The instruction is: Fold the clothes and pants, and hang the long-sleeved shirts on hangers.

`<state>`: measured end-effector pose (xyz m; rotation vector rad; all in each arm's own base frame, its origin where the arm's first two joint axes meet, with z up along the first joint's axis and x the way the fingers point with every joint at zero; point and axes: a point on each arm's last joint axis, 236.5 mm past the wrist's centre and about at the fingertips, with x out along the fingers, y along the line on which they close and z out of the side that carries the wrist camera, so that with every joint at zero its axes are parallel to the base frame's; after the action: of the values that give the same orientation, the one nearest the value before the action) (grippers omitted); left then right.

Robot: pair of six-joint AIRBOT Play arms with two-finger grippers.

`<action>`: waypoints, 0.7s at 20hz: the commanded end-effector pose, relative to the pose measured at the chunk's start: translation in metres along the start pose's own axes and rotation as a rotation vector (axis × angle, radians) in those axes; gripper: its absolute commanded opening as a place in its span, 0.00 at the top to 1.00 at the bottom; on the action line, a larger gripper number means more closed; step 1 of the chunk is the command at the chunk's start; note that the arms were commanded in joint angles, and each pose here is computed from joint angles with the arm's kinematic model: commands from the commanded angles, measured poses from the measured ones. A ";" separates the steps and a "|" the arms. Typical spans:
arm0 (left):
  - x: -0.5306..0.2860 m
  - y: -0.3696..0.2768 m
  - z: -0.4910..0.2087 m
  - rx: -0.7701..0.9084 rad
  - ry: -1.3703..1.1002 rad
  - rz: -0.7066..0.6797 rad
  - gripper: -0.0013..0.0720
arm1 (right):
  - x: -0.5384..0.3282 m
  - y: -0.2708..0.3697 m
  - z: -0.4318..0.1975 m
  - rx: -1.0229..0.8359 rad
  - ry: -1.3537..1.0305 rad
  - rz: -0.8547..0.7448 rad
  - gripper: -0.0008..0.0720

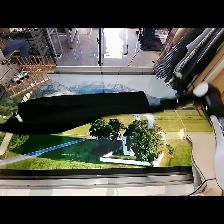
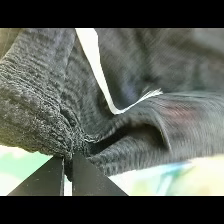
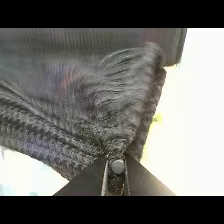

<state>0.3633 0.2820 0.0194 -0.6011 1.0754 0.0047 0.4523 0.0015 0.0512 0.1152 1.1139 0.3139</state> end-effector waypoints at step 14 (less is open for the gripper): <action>-0.018 0.072 -0.038 -0.072 0.017 0.110 0.00 | 0.010 -0.020 -0.008 0.448 -0.278 0.057 0.34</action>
<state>0.2748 0.3320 -0.0312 -0.5841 1.2363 0.1635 0.3861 0.0106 -0.0018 0.4324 1.1407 0.2362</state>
